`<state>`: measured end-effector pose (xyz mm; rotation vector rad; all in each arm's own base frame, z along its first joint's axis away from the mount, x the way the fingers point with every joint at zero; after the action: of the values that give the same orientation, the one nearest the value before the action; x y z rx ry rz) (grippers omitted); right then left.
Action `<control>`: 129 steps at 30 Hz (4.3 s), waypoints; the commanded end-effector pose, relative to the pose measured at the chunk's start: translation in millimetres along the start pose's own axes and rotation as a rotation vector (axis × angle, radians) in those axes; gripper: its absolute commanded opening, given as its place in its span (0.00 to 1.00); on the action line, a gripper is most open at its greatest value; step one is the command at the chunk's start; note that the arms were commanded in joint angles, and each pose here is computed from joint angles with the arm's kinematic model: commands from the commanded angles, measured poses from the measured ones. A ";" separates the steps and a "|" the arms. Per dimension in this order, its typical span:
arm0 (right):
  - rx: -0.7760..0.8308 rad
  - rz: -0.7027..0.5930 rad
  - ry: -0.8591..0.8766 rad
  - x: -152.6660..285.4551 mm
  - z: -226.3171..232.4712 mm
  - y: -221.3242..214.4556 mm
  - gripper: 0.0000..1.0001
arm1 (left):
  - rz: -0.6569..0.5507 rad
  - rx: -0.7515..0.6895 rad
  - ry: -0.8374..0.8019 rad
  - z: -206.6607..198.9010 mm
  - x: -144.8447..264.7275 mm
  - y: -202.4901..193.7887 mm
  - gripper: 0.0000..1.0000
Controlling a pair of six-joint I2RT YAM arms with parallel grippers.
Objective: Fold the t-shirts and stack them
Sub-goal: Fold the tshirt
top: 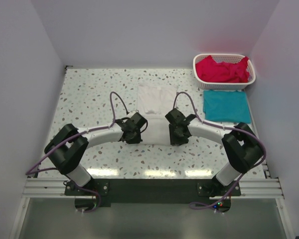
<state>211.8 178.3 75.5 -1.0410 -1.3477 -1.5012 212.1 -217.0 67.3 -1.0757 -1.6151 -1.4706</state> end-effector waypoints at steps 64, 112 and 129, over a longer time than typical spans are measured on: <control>0.211 0.121 0.202 127.1 17.4 65.7 0.00 | -0.112 -0.027 -0.225 12.0 108.9 108.1 0.00; 0.229 0.392 0.227 5.8 5.4 -45.5 0.00 | -0.153 0.023 -0.193 30.6 66.3 12.1 0.02; 0.104 0.143 0.147 43.1 -13.1 -13.4 0.29 | -0.178 0.010 -0.121 27.7 39.2 24.8 0.30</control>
<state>178.2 182.0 97.0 -0.8595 -1.1009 -1.2685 198.6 -179.2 86.5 -1.1381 -1.7230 -1.4742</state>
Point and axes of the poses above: each gripper's point midway between its finger pads, its own x axis back along the fingers, its own z axis along the line the jaws close on, y = z × x, the point moved 6 cm from there along x, back along the fingers, and after that the axes turned 6 degrees about -x, right-handed, at the moved point
